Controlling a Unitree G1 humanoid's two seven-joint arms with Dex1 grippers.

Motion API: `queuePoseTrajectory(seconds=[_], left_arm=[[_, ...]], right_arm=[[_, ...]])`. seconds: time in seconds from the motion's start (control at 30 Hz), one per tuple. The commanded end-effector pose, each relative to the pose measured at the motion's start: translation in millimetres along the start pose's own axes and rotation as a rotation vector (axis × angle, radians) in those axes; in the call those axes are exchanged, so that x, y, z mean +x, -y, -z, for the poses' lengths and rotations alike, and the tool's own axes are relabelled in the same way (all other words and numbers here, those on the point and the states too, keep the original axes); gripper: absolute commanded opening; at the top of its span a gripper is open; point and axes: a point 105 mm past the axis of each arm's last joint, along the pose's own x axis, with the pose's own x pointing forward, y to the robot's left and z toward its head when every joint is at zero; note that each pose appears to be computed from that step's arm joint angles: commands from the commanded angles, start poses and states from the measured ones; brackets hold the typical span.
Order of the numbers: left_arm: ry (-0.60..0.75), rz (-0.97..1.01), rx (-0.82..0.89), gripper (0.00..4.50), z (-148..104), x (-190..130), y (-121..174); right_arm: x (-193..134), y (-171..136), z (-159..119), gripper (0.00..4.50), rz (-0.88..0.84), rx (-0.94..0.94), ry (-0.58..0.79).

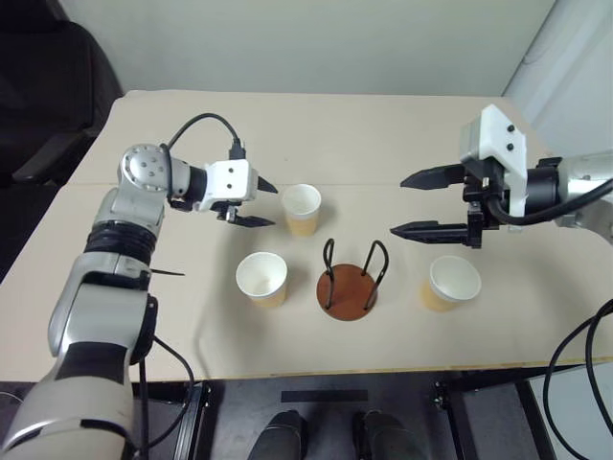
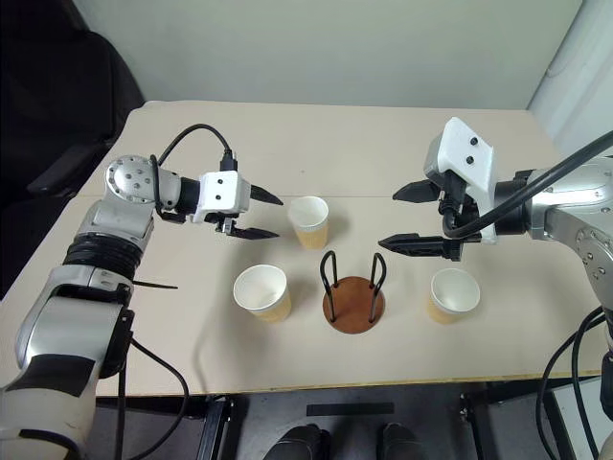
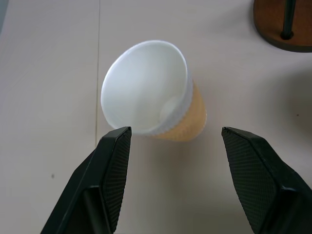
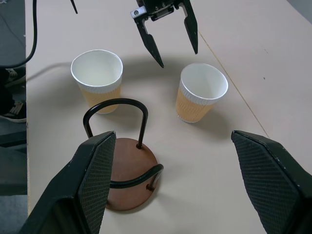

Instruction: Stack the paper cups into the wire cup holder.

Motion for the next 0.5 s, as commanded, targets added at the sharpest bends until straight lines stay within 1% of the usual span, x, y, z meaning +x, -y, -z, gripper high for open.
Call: queuePoseTrajectory(seconds=[0.03,0.2,0.5], left_arm=[[-0.001,-0.029,0.068,3.19,-8.7,-2.5,-11.0],[-0.009,-0.007,0.1,3.19,-9.8,0.8,-9.8],[-0.021,0.008,0.106,3.19,-10.2,3.0,-11.0]], right_arm=[[-5.6,0.3,-11.3,3.82,0.019,-0.052,0.021],[-5.4,0.2,-11.7,3.82,0.019,-0.051,0.022],[-4.8,0.0,-9.9,3.82,0.018,-0.046,0.022]])
